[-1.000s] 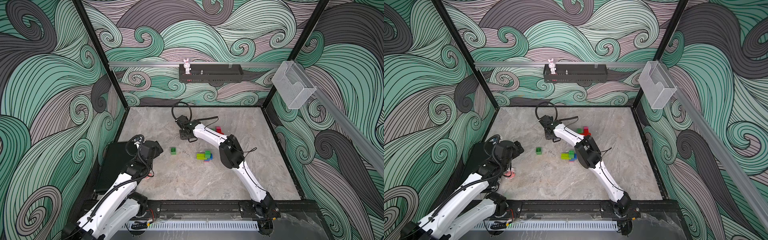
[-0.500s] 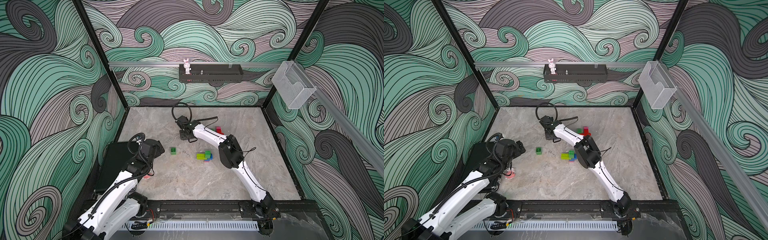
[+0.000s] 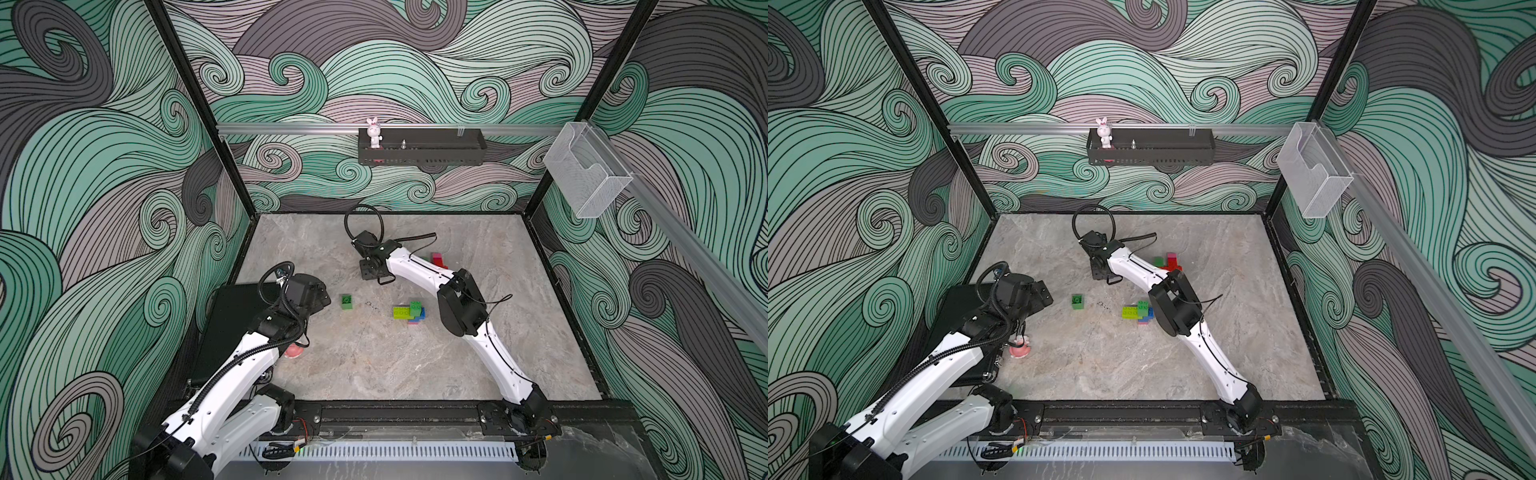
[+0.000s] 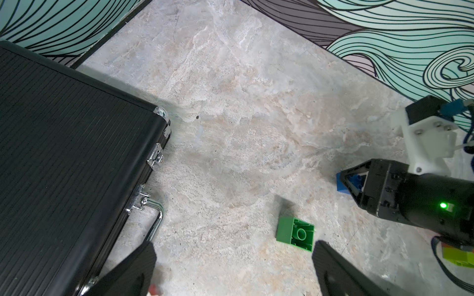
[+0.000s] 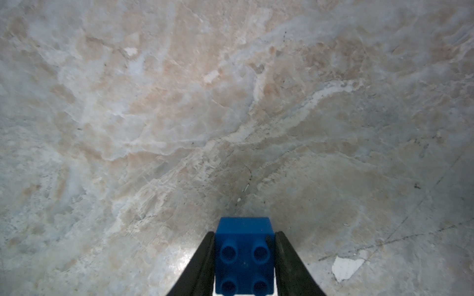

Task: Assemble the number 4 with lego
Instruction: Pick up the lego brick from the center of the board.

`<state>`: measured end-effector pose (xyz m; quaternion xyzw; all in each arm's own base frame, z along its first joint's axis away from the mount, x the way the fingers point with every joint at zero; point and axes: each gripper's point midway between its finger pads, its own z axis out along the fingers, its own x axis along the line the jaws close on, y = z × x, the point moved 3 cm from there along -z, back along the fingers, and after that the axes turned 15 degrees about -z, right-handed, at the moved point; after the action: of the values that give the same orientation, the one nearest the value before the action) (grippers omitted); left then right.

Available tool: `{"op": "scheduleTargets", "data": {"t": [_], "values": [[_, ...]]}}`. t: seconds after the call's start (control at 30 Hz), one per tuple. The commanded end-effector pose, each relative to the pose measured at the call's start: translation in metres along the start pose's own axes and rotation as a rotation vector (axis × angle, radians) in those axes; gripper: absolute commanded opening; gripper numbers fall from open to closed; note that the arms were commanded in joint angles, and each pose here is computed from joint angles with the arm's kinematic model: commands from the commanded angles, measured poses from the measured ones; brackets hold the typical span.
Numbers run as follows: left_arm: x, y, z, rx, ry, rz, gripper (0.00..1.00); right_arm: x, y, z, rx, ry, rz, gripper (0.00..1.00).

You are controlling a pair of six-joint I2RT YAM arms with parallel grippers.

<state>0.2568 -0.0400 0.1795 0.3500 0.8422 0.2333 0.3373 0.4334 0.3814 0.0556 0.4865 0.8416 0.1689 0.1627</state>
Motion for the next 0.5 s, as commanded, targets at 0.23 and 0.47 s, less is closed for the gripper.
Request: {"op": "scheduleTargets", "data": {"t": [0.23, 0.47], "values": [[-0.0045, 0.0099, -0.0061, -0.008, -0.001, -0.002, 0.99, 0.0004, -0.0080, 0.0120, 0.034, 0.006, -0.021, 0.41], [-0.0038, 0.0099, -0.0056, -0.008, 0.005, 0.002, 0.99, 0.0005, -0.0099, 0.0150, 0.039, 0.003, -0.028, 0.41]]}}
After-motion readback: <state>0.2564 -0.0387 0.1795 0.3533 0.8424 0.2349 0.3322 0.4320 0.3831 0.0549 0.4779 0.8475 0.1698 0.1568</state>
